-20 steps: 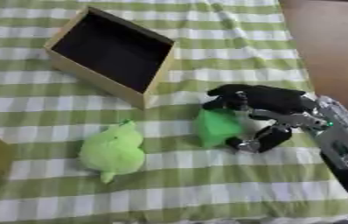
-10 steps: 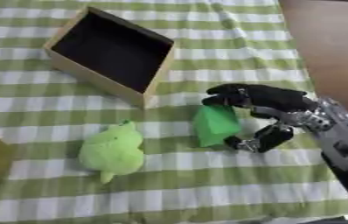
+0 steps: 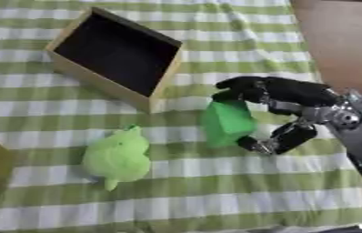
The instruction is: Pick up objects on the table and place them in the box.
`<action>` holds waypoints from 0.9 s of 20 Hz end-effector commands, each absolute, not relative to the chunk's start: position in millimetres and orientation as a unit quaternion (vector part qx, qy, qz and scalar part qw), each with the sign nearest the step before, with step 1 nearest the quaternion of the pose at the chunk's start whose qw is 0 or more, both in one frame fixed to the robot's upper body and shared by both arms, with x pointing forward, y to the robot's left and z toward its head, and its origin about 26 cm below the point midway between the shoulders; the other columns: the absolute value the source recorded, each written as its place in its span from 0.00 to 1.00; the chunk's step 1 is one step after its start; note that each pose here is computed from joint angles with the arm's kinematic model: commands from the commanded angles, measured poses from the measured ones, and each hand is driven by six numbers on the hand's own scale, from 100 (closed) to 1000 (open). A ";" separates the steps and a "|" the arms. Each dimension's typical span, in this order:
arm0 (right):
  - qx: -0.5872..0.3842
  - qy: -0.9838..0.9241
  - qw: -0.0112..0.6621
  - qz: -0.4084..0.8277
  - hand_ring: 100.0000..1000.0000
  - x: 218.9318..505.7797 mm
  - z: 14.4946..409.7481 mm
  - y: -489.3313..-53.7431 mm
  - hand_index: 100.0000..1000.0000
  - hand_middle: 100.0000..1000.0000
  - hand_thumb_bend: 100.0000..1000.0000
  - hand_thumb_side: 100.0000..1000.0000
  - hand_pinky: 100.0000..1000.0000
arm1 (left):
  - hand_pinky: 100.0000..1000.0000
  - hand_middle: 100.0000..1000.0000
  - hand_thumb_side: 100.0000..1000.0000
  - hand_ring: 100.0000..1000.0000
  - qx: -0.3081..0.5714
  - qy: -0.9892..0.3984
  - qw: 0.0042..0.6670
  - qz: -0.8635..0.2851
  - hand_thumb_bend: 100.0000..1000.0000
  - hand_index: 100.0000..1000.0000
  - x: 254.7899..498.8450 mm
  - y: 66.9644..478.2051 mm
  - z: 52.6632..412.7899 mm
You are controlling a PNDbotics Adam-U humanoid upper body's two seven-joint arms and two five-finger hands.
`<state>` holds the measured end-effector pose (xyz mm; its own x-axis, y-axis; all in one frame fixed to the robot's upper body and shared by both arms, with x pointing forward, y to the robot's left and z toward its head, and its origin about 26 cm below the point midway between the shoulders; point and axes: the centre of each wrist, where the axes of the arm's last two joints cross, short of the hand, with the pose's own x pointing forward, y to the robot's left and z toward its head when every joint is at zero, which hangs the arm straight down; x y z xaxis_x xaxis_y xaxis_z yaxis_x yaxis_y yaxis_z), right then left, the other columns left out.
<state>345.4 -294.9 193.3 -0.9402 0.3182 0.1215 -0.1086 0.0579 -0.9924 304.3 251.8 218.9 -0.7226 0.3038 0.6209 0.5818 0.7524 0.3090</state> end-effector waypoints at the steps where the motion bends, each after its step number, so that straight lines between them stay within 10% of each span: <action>1: -0.052 -0.656 0.052 0.751 1.00 342.9 217.1 -296.0 0.93 0.13 0.00 0.05 1.00 | 0.72 0.76 0.52 0.89 -0.244 -0.894 0.271 -0.261 0.00 0.85 301.9 252.1 224.6; 18: -0.058 -0.679 0.003 0.732 1.00 405.1 296.5 -284.0 0.82 0.15 0.00 0.13 0.99 | 0.72 0.77 0.52 0.90 -0.255 -0.893 0.261 -0.265 0.00 0.85 303.1 249.0 230.5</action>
